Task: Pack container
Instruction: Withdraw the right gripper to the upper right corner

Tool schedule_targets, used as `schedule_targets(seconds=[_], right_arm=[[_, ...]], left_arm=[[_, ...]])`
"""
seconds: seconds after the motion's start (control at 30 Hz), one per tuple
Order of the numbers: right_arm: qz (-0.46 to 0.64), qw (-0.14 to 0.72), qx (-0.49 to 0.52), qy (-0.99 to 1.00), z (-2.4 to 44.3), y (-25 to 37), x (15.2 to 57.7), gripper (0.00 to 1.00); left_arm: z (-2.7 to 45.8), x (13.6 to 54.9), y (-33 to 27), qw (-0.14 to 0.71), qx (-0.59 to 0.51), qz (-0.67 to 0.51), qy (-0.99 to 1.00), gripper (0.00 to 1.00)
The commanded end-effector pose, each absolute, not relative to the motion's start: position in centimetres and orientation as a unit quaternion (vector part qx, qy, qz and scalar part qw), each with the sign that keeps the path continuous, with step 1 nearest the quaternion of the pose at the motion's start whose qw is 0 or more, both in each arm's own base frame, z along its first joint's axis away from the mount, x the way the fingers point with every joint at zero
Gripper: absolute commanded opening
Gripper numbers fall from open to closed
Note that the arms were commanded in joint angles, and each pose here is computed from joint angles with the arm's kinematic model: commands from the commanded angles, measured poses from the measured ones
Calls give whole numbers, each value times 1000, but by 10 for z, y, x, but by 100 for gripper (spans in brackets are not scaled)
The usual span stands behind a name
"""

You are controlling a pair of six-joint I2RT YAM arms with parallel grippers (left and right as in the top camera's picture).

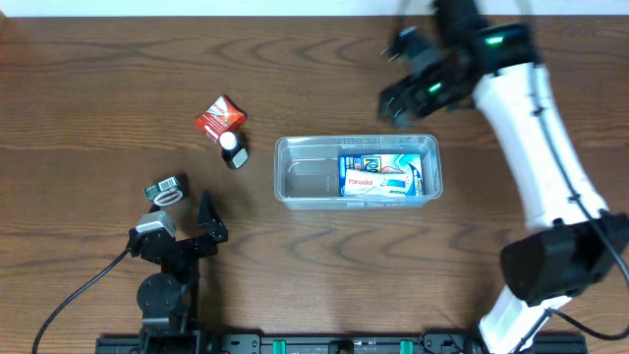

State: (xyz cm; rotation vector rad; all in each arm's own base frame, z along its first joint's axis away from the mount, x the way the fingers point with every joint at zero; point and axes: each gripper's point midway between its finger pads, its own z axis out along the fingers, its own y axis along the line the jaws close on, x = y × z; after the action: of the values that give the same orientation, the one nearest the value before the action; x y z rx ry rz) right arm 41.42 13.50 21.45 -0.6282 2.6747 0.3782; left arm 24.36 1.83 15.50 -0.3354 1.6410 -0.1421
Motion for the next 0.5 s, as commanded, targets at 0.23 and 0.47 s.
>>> schedule_targets(seconds=[0.23,0.47], right_arm=[[105,231,108,961,238,-39,441,99],[90,237,170,952,238,-96,432,99]], left_arm=[[137,243,21,648,-156,-56,743,98],[137,243,20,648,-156,-57,743,98]])
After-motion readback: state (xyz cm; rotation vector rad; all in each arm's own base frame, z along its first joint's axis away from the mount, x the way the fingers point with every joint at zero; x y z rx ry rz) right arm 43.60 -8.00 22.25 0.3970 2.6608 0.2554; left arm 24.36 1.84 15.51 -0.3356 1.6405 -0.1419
